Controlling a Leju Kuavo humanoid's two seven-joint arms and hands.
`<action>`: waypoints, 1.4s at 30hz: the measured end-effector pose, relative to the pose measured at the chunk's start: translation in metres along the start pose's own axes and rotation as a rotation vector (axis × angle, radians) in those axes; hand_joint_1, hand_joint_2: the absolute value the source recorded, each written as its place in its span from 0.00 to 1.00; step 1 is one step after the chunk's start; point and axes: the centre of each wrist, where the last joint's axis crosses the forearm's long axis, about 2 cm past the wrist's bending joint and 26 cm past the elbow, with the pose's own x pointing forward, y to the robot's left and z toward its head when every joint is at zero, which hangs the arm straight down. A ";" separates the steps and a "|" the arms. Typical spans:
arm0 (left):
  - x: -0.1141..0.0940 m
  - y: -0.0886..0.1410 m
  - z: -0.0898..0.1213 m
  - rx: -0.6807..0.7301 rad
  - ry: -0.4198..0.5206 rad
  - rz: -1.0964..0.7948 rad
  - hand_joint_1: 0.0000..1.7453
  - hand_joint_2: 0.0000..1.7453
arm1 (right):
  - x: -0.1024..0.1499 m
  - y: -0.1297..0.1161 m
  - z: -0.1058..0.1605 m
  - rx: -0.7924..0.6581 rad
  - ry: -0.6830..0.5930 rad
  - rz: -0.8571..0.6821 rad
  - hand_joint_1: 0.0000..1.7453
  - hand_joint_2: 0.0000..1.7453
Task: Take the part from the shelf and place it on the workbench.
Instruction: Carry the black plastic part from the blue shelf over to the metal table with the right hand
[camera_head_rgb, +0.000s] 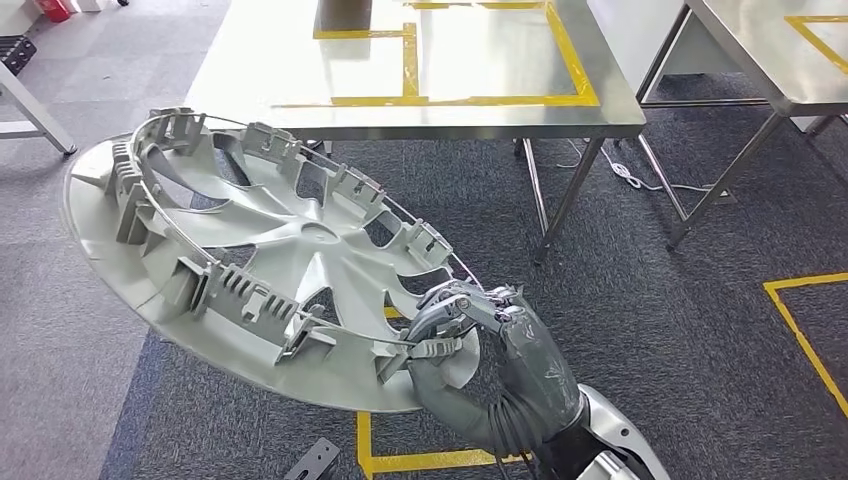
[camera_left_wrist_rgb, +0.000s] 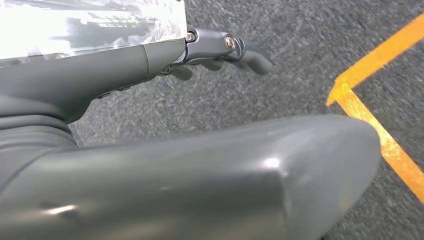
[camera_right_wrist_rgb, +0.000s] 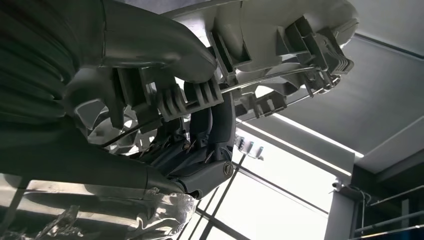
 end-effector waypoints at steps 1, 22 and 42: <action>0.000 0.000 0.000 0.000 0.000 0.000 0.00 1.00 | 0.000 0.000 0.000 -0.001 0.000 0.000 1.00 1.00; -0.001 0.002 0.000 0.003 0.002 0.007 0.00 1.00 | 0.000 -0.002 0.000 -0.021 -0.007 0.014 1.00 1.00; 0.002 0.003 -0.001 0.008 -0.004 -0.003 0.00 1.00 | 0.003 -0.016 -0.007 -0.016 -0.026 0.053 1.00 1.00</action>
